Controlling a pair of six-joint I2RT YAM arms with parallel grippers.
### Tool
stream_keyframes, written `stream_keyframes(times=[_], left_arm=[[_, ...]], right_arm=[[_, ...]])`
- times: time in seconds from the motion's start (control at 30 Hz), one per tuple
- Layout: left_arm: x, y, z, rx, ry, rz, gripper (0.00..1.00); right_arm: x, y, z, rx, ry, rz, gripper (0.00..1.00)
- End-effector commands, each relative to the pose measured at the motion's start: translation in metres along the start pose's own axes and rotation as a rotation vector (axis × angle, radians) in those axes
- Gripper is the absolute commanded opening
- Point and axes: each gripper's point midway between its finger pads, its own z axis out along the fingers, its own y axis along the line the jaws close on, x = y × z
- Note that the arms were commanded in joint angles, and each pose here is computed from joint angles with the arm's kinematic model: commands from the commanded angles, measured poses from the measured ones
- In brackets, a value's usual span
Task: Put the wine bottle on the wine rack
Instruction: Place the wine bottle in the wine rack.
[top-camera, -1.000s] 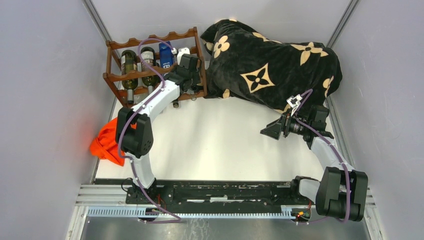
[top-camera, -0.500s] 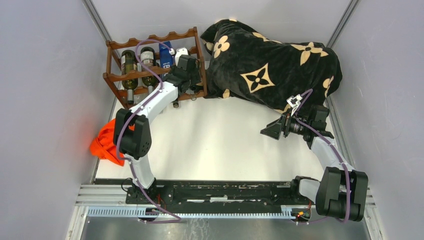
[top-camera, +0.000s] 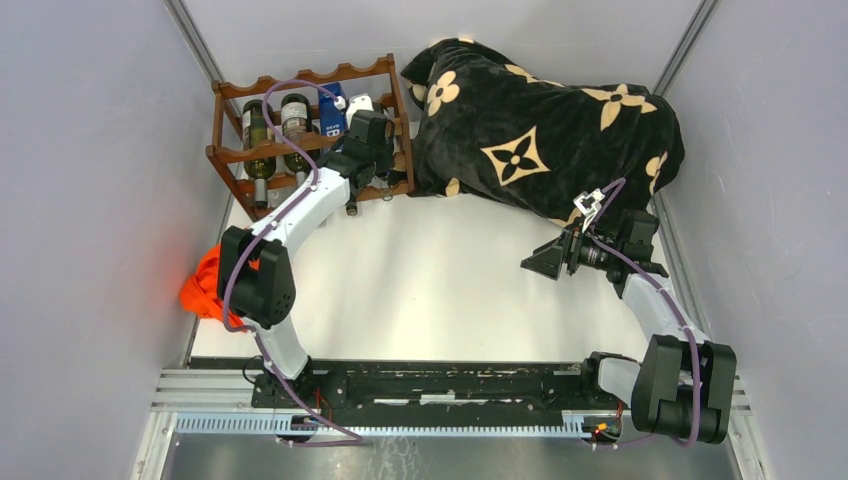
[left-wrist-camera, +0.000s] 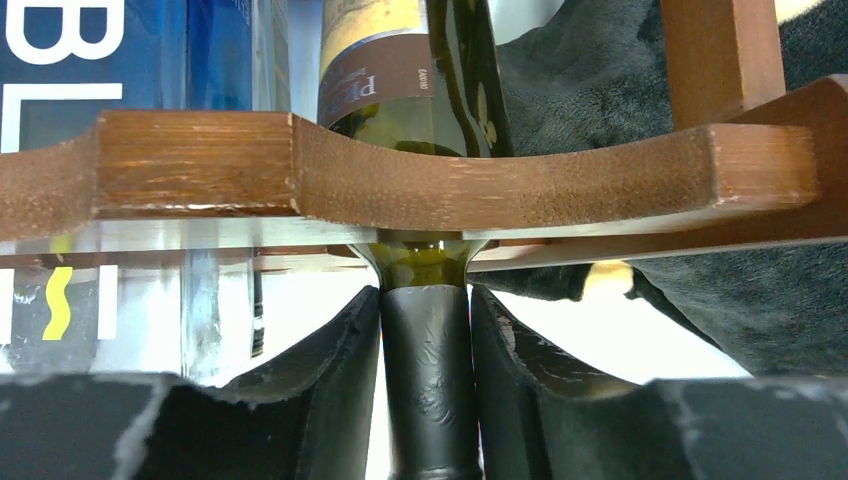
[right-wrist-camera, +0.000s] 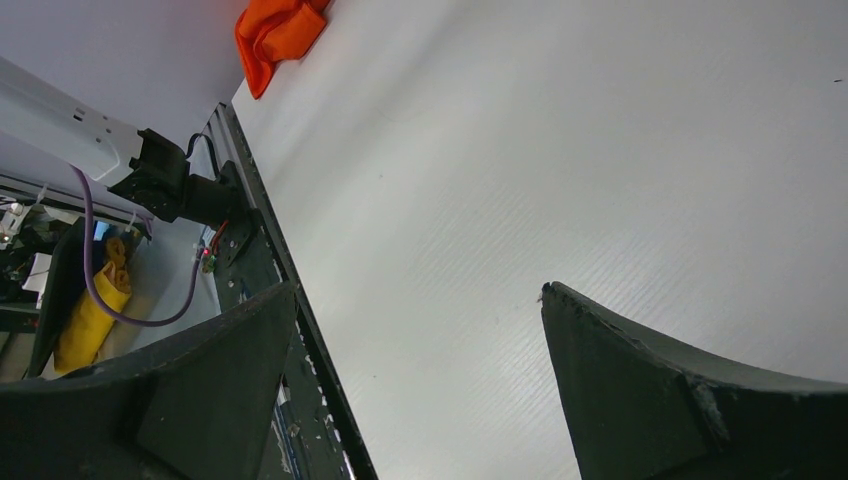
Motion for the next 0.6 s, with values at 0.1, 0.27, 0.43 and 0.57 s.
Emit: stream_keyframes(times=[0.1, 0.27, 0.43, 0.57], left_arm=[[-0.018, -0.005, -0.014, 0.047, -0.043, -0.002, 0.34], [-0.016, -0.005, -0.017, 0.063, -0.065, -0.011, 0.05], [-0.016, 0.0, -0.024, 0.07, -0.097, -0.037, 0.02], [-0.028, 0.0, -0.037, 0.087, -0.15, -0.056, 0.02]], right_arm=[[-0.023, 0.009, -0.003, -0.021, -0.031, -0.104, 0.98], [-0.024, 0.009, -0.003, -0.021, -0.031, -0.105, 0.98], [-0.024, 0.009, -0.003, -0.022, -0.031, -0.105, 0.98], [-0.023, 0.009, -0.003, -0.021, -0.03, -0.103, 0.98]])
